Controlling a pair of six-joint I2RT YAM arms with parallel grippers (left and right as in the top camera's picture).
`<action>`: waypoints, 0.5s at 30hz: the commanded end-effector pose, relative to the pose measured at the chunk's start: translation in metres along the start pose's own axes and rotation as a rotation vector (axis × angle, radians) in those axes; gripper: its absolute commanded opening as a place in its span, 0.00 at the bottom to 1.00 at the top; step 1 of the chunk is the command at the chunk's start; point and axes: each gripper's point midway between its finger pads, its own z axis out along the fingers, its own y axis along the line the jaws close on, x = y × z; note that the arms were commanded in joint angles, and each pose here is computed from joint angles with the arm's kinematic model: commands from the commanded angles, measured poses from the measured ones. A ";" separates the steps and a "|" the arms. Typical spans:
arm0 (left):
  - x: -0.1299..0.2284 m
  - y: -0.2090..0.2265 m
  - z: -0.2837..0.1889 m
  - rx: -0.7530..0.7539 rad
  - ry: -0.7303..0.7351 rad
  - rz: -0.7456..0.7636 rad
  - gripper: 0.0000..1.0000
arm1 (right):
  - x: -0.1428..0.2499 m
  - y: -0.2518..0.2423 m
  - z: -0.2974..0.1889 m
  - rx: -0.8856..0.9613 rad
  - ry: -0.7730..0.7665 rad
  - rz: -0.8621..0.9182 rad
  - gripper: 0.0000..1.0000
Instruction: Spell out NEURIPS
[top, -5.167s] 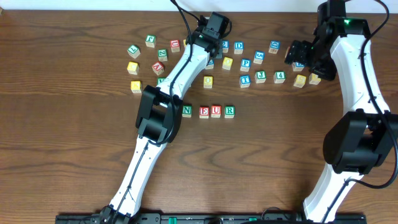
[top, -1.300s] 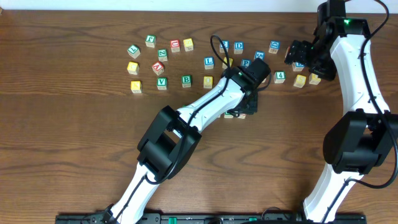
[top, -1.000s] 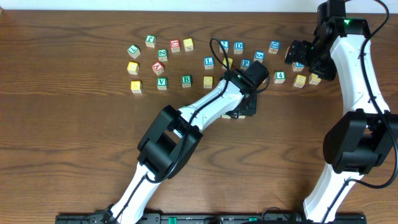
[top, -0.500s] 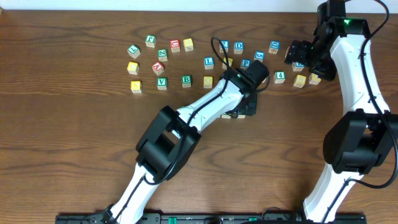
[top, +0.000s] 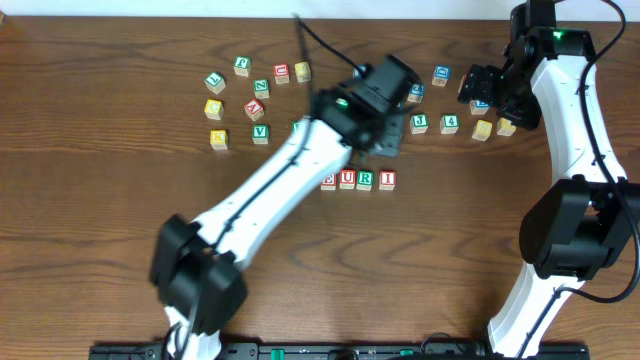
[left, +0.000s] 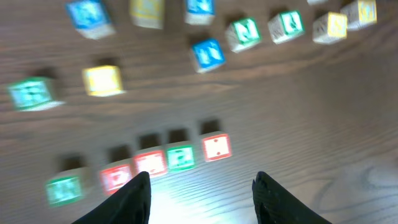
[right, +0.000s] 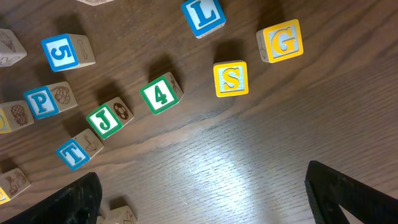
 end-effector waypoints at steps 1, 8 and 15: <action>-0.023 0.043 -0.044 -0.051 -0.071 -0.008 0.52 | 0.003 0.004 0.004 0.003 0.010 0.002 0.99; -0.028 0.127 -0.095 -0.145 -0.090 -0.123 0.53 | 0.003 0.004 0.004 0.003 0.010 0.002 0.99; -0.019 0.192 -0.112 -0.230 -0.052 -0.224 0.59 | 0.001 0.008 0.004 -0.022 0.003 0.017 0.99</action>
